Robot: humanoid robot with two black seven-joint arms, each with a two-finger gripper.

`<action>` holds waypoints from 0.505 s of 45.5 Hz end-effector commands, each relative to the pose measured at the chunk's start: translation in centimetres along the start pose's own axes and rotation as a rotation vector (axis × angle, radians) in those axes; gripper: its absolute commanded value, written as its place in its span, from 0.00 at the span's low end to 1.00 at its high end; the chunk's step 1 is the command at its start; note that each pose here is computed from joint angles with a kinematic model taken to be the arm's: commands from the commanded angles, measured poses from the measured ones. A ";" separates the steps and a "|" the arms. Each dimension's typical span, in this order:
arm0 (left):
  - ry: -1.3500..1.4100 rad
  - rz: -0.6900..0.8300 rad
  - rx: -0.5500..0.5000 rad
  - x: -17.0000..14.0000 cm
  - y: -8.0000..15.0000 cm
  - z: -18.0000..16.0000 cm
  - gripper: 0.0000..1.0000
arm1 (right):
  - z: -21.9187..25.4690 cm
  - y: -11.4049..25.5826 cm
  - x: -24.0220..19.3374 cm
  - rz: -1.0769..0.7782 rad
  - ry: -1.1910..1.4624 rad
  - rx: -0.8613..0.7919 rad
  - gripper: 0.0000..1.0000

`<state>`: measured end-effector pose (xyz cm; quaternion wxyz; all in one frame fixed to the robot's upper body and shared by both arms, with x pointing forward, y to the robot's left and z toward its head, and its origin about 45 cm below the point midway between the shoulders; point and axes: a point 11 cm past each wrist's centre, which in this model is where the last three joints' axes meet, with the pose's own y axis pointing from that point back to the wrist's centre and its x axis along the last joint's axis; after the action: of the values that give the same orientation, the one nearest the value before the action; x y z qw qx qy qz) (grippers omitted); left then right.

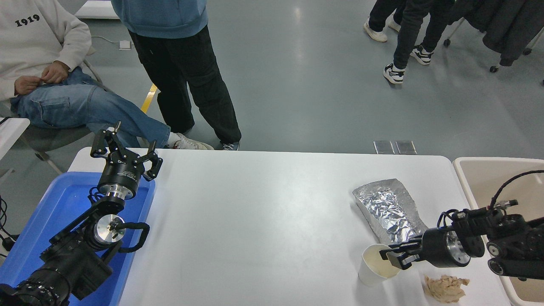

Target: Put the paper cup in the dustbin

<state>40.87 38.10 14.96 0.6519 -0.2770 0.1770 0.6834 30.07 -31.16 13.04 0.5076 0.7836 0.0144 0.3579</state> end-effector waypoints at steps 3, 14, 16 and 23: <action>0.000 0.000 0.000 0.0 0.0 0.0 1.00 | 0.1 0.3 0.2 0.001 0.013 0.007 0.00; 0.000 0.000 0.000 0.0 0.0 0.0 1.00 | 0.5 1.8 1.6 0.039 0.010 0.009 0.00; 0.000 0.000 0.000 0.0 0.0 0.0 1.00 | 0.7 2.4 2.1 0.055 0.009 0.000 0.00; 0.000 0.000 0.000 0.0 0.0 0.0 1.00 | 0.8 5.0 4.7 0.119 0.012 -0.015 0.00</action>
<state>40.87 38.10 14.96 0.6519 -0.2770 0.1770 0.6834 31.12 -31.79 15.70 0.4974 0.7826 -0.0011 0.3744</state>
